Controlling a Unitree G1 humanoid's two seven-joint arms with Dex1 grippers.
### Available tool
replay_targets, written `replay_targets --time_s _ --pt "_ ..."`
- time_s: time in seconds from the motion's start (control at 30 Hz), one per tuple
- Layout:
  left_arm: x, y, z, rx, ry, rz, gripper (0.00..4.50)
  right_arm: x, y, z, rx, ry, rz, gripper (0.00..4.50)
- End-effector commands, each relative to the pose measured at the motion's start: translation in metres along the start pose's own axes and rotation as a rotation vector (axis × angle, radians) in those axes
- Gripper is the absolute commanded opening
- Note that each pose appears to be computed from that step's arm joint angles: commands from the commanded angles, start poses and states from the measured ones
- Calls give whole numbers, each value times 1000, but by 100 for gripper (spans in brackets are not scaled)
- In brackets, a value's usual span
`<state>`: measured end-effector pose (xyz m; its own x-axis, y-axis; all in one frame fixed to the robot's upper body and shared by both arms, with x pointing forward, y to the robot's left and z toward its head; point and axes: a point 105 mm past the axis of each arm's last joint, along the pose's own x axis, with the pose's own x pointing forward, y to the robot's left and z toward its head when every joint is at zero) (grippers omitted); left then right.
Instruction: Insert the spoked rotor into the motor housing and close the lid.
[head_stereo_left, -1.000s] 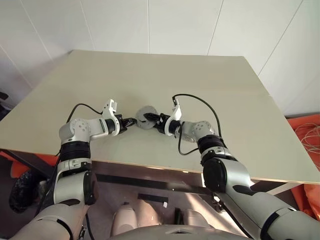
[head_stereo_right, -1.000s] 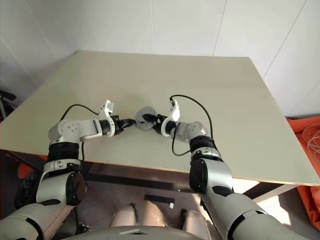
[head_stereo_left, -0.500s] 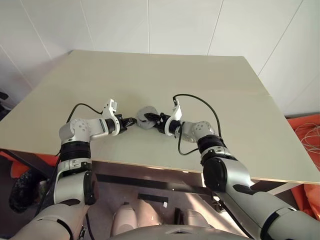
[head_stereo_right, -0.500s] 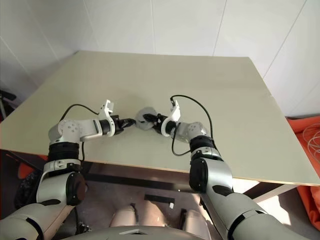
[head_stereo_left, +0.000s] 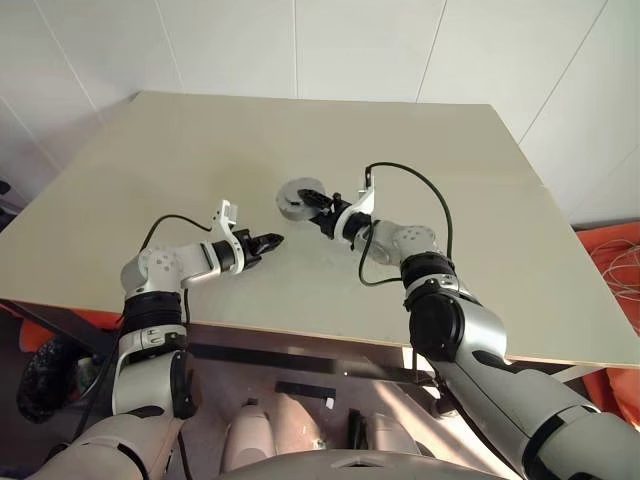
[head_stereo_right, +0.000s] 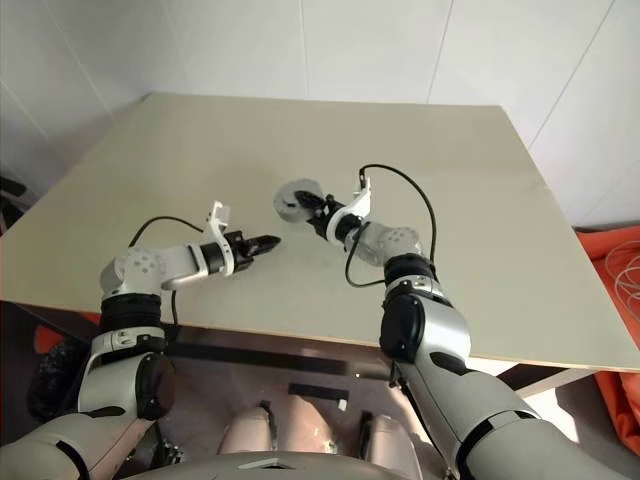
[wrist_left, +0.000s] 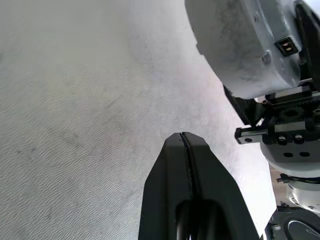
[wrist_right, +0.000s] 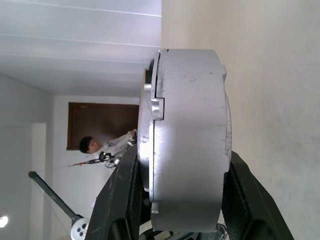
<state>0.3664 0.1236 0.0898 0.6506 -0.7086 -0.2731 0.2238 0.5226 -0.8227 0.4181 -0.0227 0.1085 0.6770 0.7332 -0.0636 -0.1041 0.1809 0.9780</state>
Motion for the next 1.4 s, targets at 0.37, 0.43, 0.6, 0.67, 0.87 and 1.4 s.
replay_targets --time_s 0.37,0.43,0.6,0.67,0.87,1.4 --pt "-37 -10 43 -94 -255 -76 0 -21 29 38 -47 -68 100 201" --pt "-44 -12 43 -104 -263 -109 0 -27 31 45 -43 -74 104 201" --pt "-50 -32 62 -80 -420 -181 0 -37 42 40 -41 3 153 201" --pt "-50 -43 70 -71 -484 -210 0 -40 45 35 -45 31 170 201" --pt "-38 -51 65 -107 -457 -244 0 -46 55 14 -55 121 234 201" --pt "-26 -40 30 -154 -318 -256 273 -36 62 -2 -94 147 242 201"
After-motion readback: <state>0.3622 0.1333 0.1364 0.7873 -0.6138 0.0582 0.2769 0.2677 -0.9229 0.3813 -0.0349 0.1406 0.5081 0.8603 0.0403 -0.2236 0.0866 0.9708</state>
